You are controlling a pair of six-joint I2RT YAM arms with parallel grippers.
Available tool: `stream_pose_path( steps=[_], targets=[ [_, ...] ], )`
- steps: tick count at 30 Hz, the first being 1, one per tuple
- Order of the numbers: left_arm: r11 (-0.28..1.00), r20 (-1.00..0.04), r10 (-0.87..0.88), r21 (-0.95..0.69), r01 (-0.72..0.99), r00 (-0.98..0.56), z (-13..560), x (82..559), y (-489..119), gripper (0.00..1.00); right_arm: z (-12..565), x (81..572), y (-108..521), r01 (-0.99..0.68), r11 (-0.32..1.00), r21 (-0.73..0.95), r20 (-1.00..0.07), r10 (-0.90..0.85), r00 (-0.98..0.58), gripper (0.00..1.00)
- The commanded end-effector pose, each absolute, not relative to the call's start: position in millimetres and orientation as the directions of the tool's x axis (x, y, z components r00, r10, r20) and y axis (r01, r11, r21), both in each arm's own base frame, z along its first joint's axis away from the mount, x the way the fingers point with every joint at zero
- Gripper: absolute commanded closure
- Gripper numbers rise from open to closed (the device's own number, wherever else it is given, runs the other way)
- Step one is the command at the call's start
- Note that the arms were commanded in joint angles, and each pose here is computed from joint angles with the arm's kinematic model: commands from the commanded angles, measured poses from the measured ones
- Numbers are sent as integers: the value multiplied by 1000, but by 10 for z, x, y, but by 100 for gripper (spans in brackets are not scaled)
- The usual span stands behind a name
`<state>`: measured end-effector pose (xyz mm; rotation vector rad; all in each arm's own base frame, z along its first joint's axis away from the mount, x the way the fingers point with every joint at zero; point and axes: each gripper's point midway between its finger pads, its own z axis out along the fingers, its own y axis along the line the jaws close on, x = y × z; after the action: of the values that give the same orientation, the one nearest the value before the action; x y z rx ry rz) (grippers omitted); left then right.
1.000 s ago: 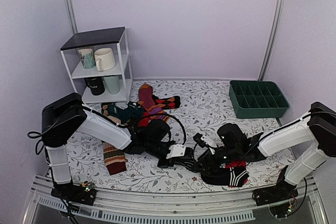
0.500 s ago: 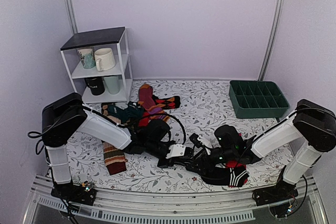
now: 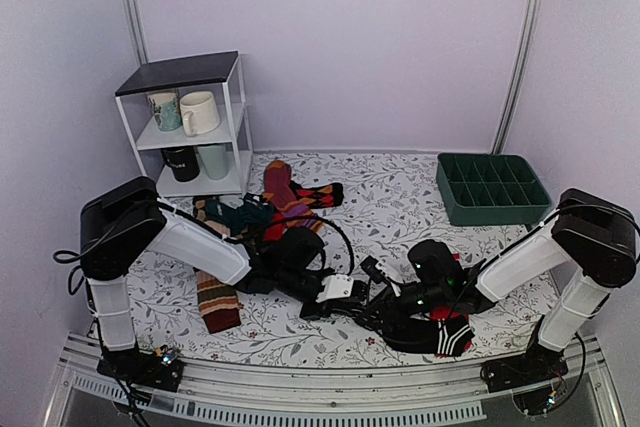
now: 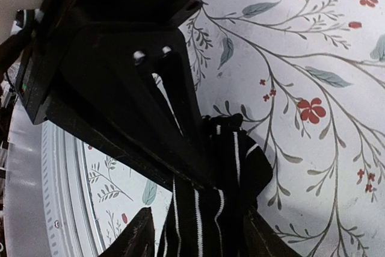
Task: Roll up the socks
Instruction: Pick up the sock from the center of the board.
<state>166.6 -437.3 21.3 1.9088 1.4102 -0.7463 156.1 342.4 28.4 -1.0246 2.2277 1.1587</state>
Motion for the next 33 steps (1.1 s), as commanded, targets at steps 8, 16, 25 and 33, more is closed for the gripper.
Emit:
stream_pose_path(
  steps=[8,16,25,33],
  targets=[
    [-207,-628,761,2,978,162,-394,1468,-3983,100,-86,1439,3288,-693,457,557,-510,-470,-720,100],
    [-65,-698,692,197,978,186,107,1772,-4023,50,73,1666,3188,-669,548,502,-559,-385,-734,100],
    [130,-777,594,350,928,210,744,1990,-3798,1,964,2158,3059,-620,622,478,-685,-179,-707,100],
    [257,-813,561,354,899,160,940,2160,-3739,0,2069,2963,2334,-459,785,415,-779,46,-625,100]
  ],
)
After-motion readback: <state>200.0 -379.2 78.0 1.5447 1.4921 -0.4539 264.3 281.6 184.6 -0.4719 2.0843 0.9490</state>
